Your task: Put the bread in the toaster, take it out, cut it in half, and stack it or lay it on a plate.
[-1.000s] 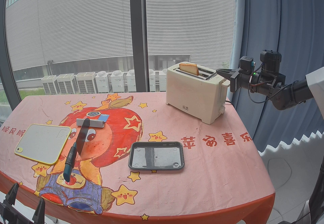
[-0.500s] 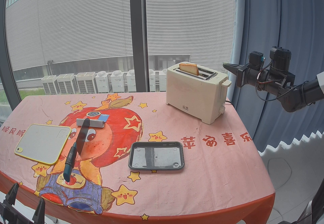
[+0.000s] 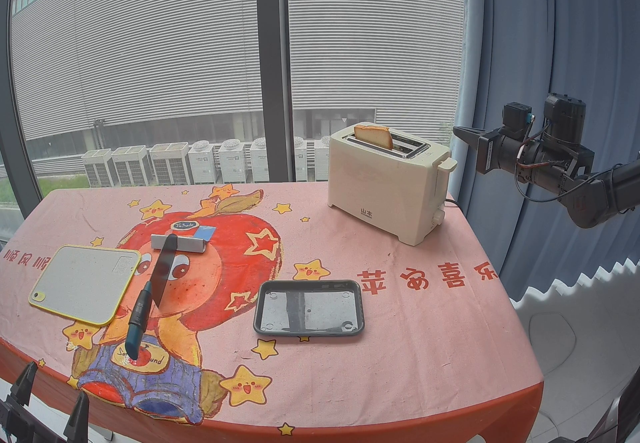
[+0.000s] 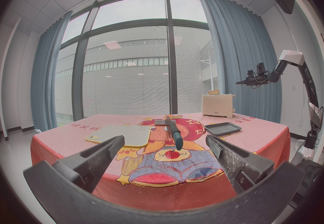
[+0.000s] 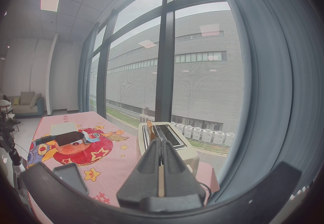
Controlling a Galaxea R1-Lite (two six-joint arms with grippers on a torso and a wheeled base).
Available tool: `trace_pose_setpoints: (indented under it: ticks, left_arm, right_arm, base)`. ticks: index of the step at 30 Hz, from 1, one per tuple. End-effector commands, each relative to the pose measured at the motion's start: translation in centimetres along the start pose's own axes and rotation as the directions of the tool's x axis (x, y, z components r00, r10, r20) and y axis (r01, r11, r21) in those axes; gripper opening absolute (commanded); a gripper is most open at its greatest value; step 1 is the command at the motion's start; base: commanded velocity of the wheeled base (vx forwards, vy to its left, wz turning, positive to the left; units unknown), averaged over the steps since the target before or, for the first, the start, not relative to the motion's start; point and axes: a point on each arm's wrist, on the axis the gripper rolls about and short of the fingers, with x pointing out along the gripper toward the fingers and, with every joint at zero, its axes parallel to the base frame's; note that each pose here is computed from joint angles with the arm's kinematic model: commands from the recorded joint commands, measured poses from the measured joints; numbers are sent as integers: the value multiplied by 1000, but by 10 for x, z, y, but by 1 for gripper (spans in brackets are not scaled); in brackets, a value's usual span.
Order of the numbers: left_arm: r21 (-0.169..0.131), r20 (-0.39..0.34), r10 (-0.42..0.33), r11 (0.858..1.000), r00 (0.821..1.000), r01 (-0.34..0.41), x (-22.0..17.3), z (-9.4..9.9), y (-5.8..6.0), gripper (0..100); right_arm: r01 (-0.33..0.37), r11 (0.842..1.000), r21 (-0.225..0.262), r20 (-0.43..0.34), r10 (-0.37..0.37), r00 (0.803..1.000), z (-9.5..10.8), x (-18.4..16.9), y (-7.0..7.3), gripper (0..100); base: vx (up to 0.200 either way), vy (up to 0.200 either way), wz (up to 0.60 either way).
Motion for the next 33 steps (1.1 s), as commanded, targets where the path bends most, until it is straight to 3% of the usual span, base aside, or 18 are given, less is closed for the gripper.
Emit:
trace_pose_setpoints:
  ticks: [1,11,14,17,27,33]
  left_arm:
    - [0,-10,0,1000,1000,0,1,-4,0,100]
    - [0,-10,0,1000,1000,0,1,-4,0,100]
    - [0,-8,0,1000,1000,0,1,-4,0,100]
    - [0,-10,0,1000,1000,0,1,-4,0,100]
    - [0,-10,0,1000,1000,0,1,-4,0,100]
    - [0,-10,0,1000,1000,0,1,-4,0,100]
  right_arm:
    - [15,1000,2,-2,-15,1000,-2,-2,-6,0]
    - [29,999,-18,68,-28,997,-12,1,-13,0]
    - [17,1000,-11,49,-16,999,-28,0,-8,0]
    - [22,1000,-23,76,-20,997,-39,4,-11,0]
    - [25,999,-34,117,-21,993,-34,10,-17,0]
    - [35,999,16,105,-36,994,-50,27,-28,0]
  base:
    - [0,0,0]
    - [0,0,0]
    - [0,0,0]
    - [0,0,0]
    - [0,0,0]
    - [0,0,0]
